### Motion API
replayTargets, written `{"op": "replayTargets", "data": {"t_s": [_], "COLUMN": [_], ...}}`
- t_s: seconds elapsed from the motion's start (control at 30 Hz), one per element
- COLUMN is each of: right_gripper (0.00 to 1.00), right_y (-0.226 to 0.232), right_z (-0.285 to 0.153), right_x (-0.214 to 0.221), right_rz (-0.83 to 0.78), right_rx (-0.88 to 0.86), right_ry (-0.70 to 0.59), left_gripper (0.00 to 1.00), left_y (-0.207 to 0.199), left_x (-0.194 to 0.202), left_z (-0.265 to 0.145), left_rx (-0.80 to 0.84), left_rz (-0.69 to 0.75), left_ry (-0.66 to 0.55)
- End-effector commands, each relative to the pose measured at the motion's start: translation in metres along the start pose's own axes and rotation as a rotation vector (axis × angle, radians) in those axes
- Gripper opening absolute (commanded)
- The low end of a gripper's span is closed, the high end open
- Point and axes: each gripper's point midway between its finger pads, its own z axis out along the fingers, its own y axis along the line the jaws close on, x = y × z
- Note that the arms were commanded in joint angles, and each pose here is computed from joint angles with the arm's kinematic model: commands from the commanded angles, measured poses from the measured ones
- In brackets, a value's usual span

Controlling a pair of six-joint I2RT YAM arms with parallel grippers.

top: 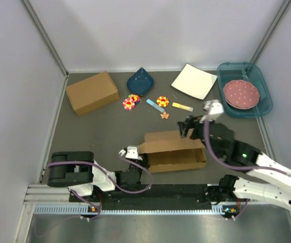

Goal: Fold the paper box

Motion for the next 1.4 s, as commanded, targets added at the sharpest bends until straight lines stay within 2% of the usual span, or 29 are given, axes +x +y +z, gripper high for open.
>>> {"op": "replayTargets", "data": {"t_s": [0.0, 0.03, 0.17, 0.23, 0.27, 0.33, 0.37, 0.47, 0.5, 0.73, 0.9, 1.13, 1.27, 1.3, 1.37], "right_gripper": [0.73, 0.73, 0.73, 0.73, 0.73, 0.73, 0.73, 0.73, 0.73, 0.72, 0.72, 0.73, 0.72, 0.73, 0.72], "right_y": [0.026, 0.022, 0.013, 0.008, 0.006, 0.001, -0.001, -0.007, -0.009, -0.029, -0.032, -0.033, -0.034, -0.035, -0.036], "right_z": [0.021, 0.024, 0.025, 0.024, 0.024, 0.023, 0.023, 0.021, 0.021, 0.017, 0.015, 0.016, 0.016, 0.015, 0.014], "right_x": [0.057, 0.079, 0.112, 0.123, 0.126, 0.136, 0.139, 0.157, 0.161, 0.199, 0.203, 0.196, 0.198, 0.201, 0.204], "right_rz": [-0.030, -0.039, -0.004, -0.002, -0.006, -0.018, -0.020, -0.031, -0.027, -0.055, -0.051, -0.070, -0.078, -0.080, -0.086], "right_rx": [-0.072, -0.059, -0.051, -0.044, -0.037, -0.026, -0.024, -0.010, -0.007, 0.040, 0.042, 0.049, 0.052, 0.050, 0.045], "right_ry": [0.160, 0.197, 0.229, 0.239, 0.244, 0.259, 0.264, 0.297, 0.304, 0.362, 0.364, 0.351, 0.358, 0.365, 0.376], "left_gripper": [0.12, 0.17, 0.26, 0.28, 0.28, 0.28, 0.28, 0.28, 0.28, 0.22, 0.20, 0.25, 0.31, 0.33, 0.35], "left_y": [0.010, 0.011, 0.013, 0.006, 0.014, 0.011, 0.016, 0.006, 0.012, -0.023, -0.043, -0.046, -0.036, -0.024, -0.008], "left_x": [0.018, 0.022, 0.025, 0.022, 0.025, 0.022, 0.021, 0.014, 0.016, -0.002, -0.021, -0.083, -0.111, -0.119, -0.120], "left_z": [-0.017, -0.023, -0.038, -0.045, -0.049, -0.060, -0.064, -0.082, -0.087, -0.120, -0.137, -0.147, -0.134, -0.126, -0.112], "left_rx": [0.035, 0.044, 0.064, 0.077, 0.069, 0.087, 0.087, 0.145, 0.153, 0.288, 0.382, 0.441, 0.370, 0.315, 0.258], "left_rz": [0.241, 0.279, 0.303, 0.218, 0.282, 0.238, 0.279, 0.257, 0.321, 0.297, 0.267, 0.147, 0.037, 0.034, -0.097], "left_ry": [0.062, 0.077, 0.138, 0.167, 0.193, 0.216, 0.221, 0.233, 0.252, 0.278, 0.296, 0.227, 0.151, 0.082, 0.083]}}
